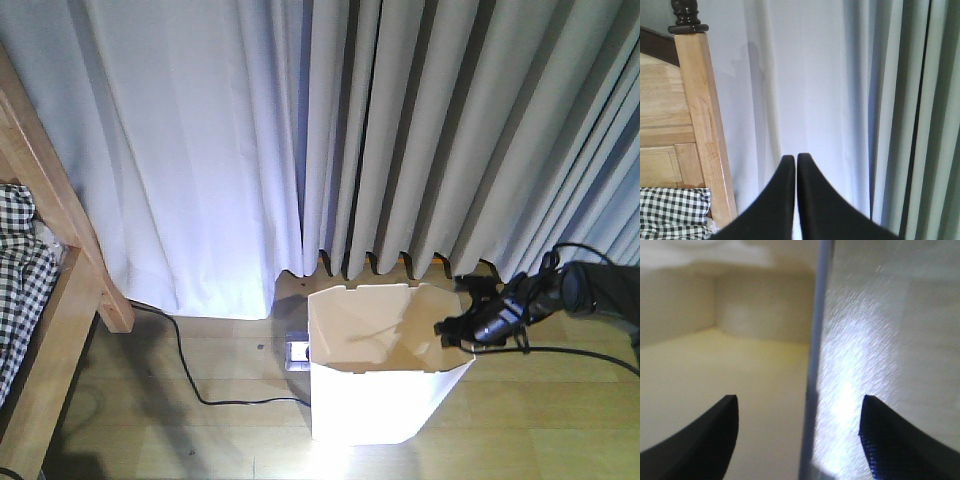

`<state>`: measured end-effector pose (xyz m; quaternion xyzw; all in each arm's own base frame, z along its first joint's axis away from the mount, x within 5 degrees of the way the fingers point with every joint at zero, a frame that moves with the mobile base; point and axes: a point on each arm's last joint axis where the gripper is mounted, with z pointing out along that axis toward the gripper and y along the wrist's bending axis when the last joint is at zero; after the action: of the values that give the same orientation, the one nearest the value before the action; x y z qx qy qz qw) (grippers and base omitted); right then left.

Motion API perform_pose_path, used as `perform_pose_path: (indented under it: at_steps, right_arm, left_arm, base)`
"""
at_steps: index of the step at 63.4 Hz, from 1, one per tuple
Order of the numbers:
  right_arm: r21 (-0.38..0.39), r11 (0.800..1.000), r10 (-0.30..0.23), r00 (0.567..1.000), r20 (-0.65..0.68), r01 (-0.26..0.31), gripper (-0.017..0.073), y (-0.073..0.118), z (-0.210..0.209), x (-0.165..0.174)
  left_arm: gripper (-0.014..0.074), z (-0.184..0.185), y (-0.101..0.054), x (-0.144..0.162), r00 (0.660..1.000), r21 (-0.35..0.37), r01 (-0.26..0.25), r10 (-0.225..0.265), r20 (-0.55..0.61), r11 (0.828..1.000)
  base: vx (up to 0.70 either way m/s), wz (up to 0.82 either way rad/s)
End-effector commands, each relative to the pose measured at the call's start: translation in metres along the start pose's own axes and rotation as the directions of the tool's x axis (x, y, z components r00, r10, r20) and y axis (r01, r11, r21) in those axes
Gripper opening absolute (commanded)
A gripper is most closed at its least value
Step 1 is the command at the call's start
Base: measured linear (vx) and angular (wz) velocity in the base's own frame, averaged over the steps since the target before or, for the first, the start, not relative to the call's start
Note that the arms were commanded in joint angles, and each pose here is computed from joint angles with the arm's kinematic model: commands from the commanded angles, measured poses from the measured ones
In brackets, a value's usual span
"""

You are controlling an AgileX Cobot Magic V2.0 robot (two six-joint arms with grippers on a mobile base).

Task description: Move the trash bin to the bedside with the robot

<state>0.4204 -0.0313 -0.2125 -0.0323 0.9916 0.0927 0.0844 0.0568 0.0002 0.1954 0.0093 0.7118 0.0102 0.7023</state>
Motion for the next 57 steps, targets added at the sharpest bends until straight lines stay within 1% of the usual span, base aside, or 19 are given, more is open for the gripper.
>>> perform_pose_path:
  at_steps: [1, 9, 21, 26, 32, 38, 41, 45, 50, 53, 57]
  right_arm:
    - [0.078, 0.997, -0.031, 0.989, 0.142, 0.02, 0.0494, -0.001, -0.051, -0.041]
    - [0.141, 0.99, -0.032, 0.983, 0.179, 0.007, 0.0494, 0.001, -0.084, -0.039]
    - [0.207, 0.978, -0.044, 0.978, 0.206, 0.0, 0.0494, 0.011, -0.144, -0.024]
    - [0.249, 0.969, -0.059, 0.973, 0.222, 0.002, 0.0494, 0.016, -0.173, -0.011]
    - [0.312, 0.95, -0.096, 0.957, 0.275, 0.006, 0.0494, 0.021, -0.213, -0.001]
    - [0.343, 0.939, -0.133, 0.942, 0.307, 0.021, 0.0494, 0.029, -0.249, 0.011]
    - [0.347, 0.937, -0.151, 0.938, 0.312, 0.035, 0.0494, 0.034, -0.264, 0.018]
    - [0.35, 0.936, -0.164, 0.922, 0.351, 0.033, 0.0494, 0.042, -0.293, 0.023]
    - [0.362, 0.932, -0.185, 0.888, 0.422, 0.022, 0.0494, 0.051, -0.332, 0.028]
    - [0.37, 0.929, -0.199, 0.863, 0.465, 0.015, 0.0494, 0.057, -0.354, 0.032]
    - [0.379, 0.926, -0.22, 0.819, 0.53, 0.003, 0.0494, 0.066, -0.387, 0.039]
  left_arm:
    - [-0.0006, -0.001, 0.0, -0.004, 0.997, 0.008, 0.023, -0.024, 0.077, 1.0]
    - [-0.0006, -0.001, 0.0, -0.004, 0.997, 0.008, 0.023, -0.024, 0.077, 1.0]
    - [-0.0006, -0.001, 0.0, -0.004, 0.997, 0.008, 0.023, -0.024, 0.077, 1.0]
    - [-0.0006, -0.001, 0.0, -0.004, 0.997, 0.008, 0.023, -0.024, 0.077, 1.0]
    - [-0.0006, -0.001, 0.0, -0.004, 0.997, 0.008, 0.023, -0.024, 0.077, 1.0]
    - [-0.0006, -0.001, 0.0, -0.004, 0.997, 0.008, 0.023, -0.024, 0.077, 1.0]
    - [-0.0006, -0.001, 0.0, -0.004, 0.997, 0.008, 0.023, -0.024, 0.077, 1.0]
    - [-0.0006, -0.001, 0.0, -0.004, 0.997, 0.008, 0.023, -0.024, 0.077, 1.0]
    - [-0.0006, -0.001, 0.0, -0.004, 0.997, 0.008, 0.023, -0.024, 0.077, 1.0]
    - [-0.0006, -0.001, 0.0, -0.004, 0.997, 0.008, 0.023, -0.024, 0.077, 1.0]
    - [-0.0006, -0.001, 0.0, -0.004, 0.997, 0.008, 0.023, -0.024, 0.077, 1.0]
  base:
    - [0.0, 0.0]
    - [0.0, 0.0]
    - [0.0, 0.0]
    - [0.0, 0.0]
    - [0.0, 0.0]
    - [0.0, 0.0]
    - [0.0, 0.0]
    - [0.0, 0.0]
    - [0.0, 0.0]
    - [0.0, 0.0]
    - [0.0, 0.0]
